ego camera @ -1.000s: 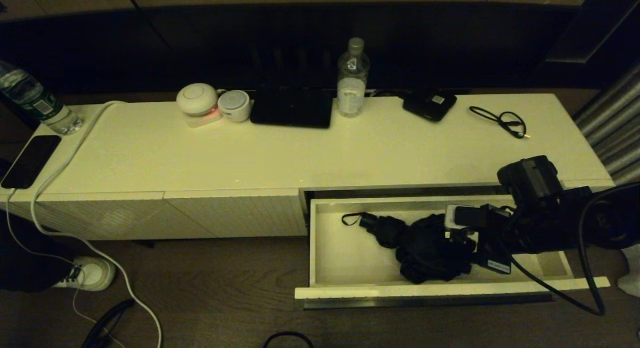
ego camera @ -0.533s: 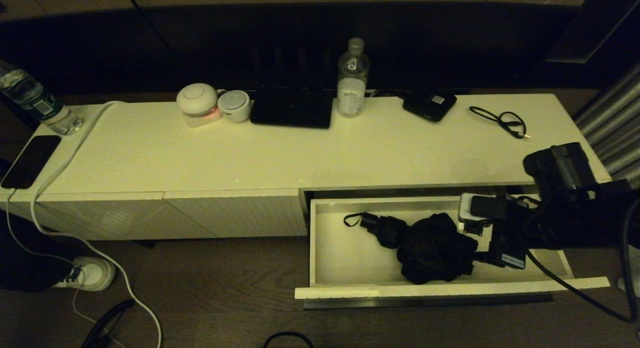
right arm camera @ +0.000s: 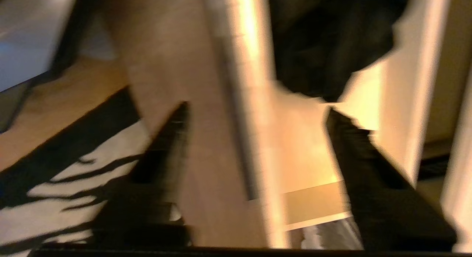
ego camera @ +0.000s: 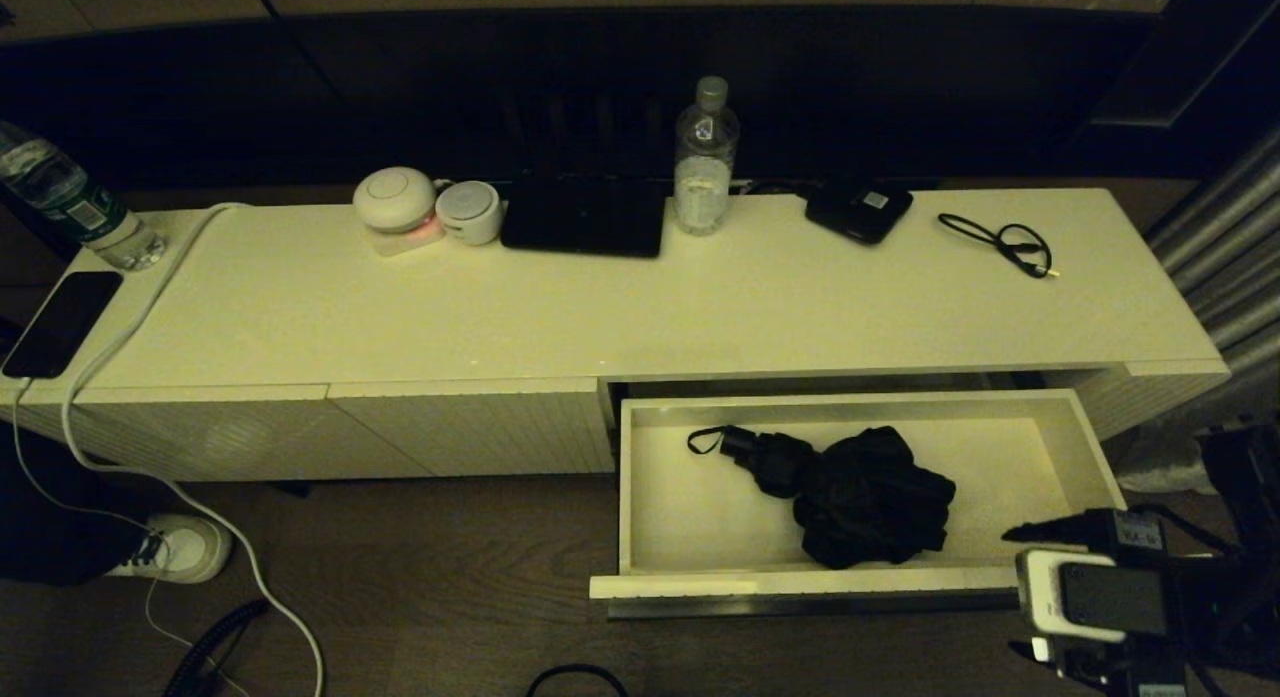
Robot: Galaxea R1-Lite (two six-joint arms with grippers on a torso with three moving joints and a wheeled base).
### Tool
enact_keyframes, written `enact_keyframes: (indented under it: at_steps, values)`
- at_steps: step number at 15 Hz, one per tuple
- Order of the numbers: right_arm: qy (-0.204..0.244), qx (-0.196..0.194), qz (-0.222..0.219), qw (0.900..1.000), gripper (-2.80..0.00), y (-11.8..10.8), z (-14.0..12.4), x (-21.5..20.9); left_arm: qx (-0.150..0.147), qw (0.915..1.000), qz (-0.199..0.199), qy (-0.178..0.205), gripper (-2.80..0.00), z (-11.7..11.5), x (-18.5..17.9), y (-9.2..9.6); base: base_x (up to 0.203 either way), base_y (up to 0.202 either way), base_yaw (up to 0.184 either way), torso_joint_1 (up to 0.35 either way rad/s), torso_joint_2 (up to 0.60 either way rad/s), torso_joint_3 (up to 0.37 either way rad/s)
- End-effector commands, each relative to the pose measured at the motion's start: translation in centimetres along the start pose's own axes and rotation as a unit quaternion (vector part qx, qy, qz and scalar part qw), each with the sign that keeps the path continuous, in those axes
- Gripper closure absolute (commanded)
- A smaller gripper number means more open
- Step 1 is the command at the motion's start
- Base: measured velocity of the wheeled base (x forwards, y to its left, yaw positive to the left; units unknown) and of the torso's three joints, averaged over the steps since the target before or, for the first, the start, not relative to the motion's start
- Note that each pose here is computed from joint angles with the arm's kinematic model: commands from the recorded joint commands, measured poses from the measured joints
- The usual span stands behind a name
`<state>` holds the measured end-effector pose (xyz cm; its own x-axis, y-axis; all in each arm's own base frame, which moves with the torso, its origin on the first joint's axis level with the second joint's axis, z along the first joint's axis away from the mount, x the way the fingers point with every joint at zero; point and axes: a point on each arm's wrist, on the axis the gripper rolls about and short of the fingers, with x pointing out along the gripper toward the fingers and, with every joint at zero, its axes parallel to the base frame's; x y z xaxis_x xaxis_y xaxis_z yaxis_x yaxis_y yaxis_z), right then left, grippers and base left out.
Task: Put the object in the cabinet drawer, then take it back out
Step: Close the drawer
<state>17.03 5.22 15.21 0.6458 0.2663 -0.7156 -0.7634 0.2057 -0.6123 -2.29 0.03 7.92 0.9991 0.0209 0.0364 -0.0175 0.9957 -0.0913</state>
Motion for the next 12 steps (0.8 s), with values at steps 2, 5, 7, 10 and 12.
enact_keyframes:
  at_steps: [2, 5, 7, 10, 12]
  values:
    - [0.000, -0.009, 0.029, 1.000, 0.00, 3.1, -1.0, -0.6, -0.001, 1.0000, 0.000, -0.001, 0.00, 0.0, 0.0, 0.0, 0.000, 0.000, 0.000, 0.000, 0.00, 0.000]
    - [0.000, -0.028, 0.084, 0.996, 0.00, 5.3, -1.1, 0.5, -0.001, 1.0000, 0.000, -0.001, 0.00, 0.0, 0.0, 0.0, 0.000, 0.000, 0.000, 0.000, 0.00, 0.000]
    - [0.007, -0.030, 0.105, 0.994, 0.00, 5.8, -1.2, 1.9, -0.001, 1.0000, 0.000, -0.001, 0.00, 0.0, 0.0, 0.0, 0.000, 0.000, 0.000, 0.000, 0.00, 0.000]
    - [0.010, -0.028, 0.110, 0.993, 0.00, 5.9, -1.2, 4.7, -0.001, 1.0000, 0.000, -0.001, 0.00, 0.0, 0.0, 0.0, 0.000, 0.000, 0.000, 0.000, 0.00, 0.000]
    - [0.009, -0.028, 0.107, 0.994, 0.00, 5.8, -1.2, 6.7, -0.001, 1.0000, 0.000, -0.001, 0.00, 0.0, 0.0, 0.0, 0.000, 0.000, 0.000, 0.000, 0.00, 0.000]
